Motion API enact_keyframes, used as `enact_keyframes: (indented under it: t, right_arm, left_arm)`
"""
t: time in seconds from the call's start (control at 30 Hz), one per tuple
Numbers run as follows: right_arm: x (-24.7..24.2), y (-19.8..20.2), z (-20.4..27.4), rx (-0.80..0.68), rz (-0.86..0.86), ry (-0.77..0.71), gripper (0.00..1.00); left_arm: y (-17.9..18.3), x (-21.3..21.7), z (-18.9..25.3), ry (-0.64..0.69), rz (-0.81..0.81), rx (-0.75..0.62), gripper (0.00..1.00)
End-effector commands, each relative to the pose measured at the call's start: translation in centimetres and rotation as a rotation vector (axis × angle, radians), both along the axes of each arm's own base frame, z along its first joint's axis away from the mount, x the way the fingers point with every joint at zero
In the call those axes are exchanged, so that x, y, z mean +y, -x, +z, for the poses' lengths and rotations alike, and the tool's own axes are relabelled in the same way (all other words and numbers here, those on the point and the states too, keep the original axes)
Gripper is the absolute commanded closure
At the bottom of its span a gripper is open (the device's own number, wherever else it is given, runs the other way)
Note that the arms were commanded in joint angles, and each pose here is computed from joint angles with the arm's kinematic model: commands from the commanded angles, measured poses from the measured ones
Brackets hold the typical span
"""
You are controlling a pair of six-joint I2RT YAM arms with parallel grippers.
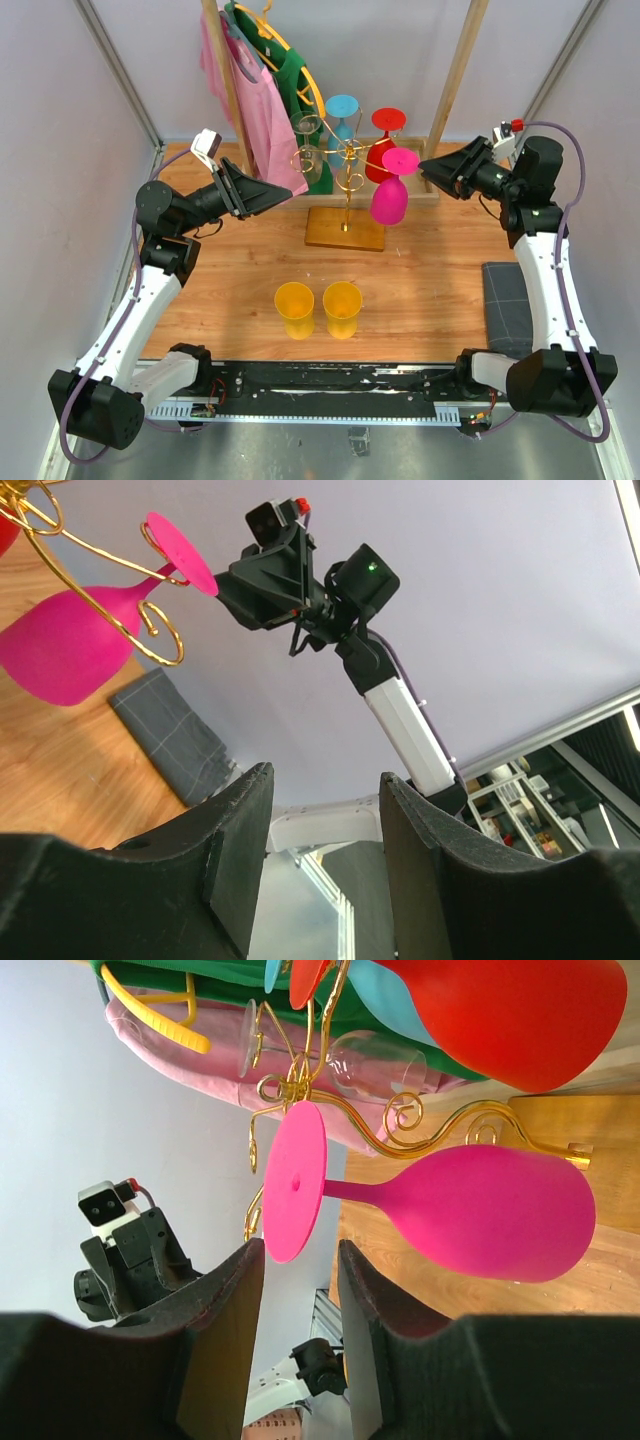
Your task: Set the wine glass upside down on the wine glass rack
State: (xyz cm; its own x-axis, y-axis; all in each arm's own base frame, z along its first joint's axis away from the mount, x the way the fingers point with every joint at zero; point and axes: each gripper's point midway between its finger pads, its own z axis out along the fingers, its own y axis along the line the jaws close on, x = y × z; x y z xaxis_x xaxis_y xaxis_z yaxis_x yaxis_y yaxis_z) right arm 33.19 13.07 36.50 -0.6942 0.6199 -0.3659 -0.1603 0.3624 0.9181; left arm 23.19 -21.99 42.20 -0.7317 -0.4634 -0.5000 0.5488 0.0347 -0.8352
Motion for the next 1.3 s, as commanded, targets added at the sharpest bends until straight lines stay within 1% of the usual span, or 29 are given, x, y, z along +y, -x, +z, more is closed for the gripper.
enact_keyframes:
  t: [0.0,0.27,0.4,0.53,0.63,0.8,1.03,1.27]
  right_arm:
    - [0.3,0.6,0.1,-0.015,0.024,0.005,0.64]
    - [1.6,-0.1,0.3,-0.016,0.056,0.005,0.67]
    - [2.1,-0.4,0.1,-0.008,0.068,0.006,0.71]
    - [2.2,-0.6,0.3,-0.012,0.066,0.004,0.83]
    - [2.1,-0.7,0.4,-0.016,0.061,0.002,0.88]
    - [2.1,-1.2,0.9,-0.031,0.059,-0.004,0.99]
    - [2.0,-2.2,1.7,-0.051,0.050,-0.002,0.99]
    - [2.2,-3.4,1.3,-0.032,0.059,-0.019,0.99]
  left_arm:
    - [0.2,0.2,0.2,0.003,-0.004,-0.023,0.48]
    - [0.4,0.2,0.3,0.004,-0.003,-0.028,0.48]
    - [0.4,0.2,0.4,0.003,-0.002,-0.031,0.48]
    - [0.4,0.2,0.4,0.003,-0.002,-0.030,0.48]
    - [0.4,0.2,0.4,0.003,-0.001,-0.028,0.48]
    - [0.2,0.2,0.4,0.002,0.001,-0.029,0.48]
    - [0.2,0.2,0.2,0.000,0.003,-0.025,0.48]
    - [0.2,0.2,0.1,-0.002,0.001,-0.027,0.48]
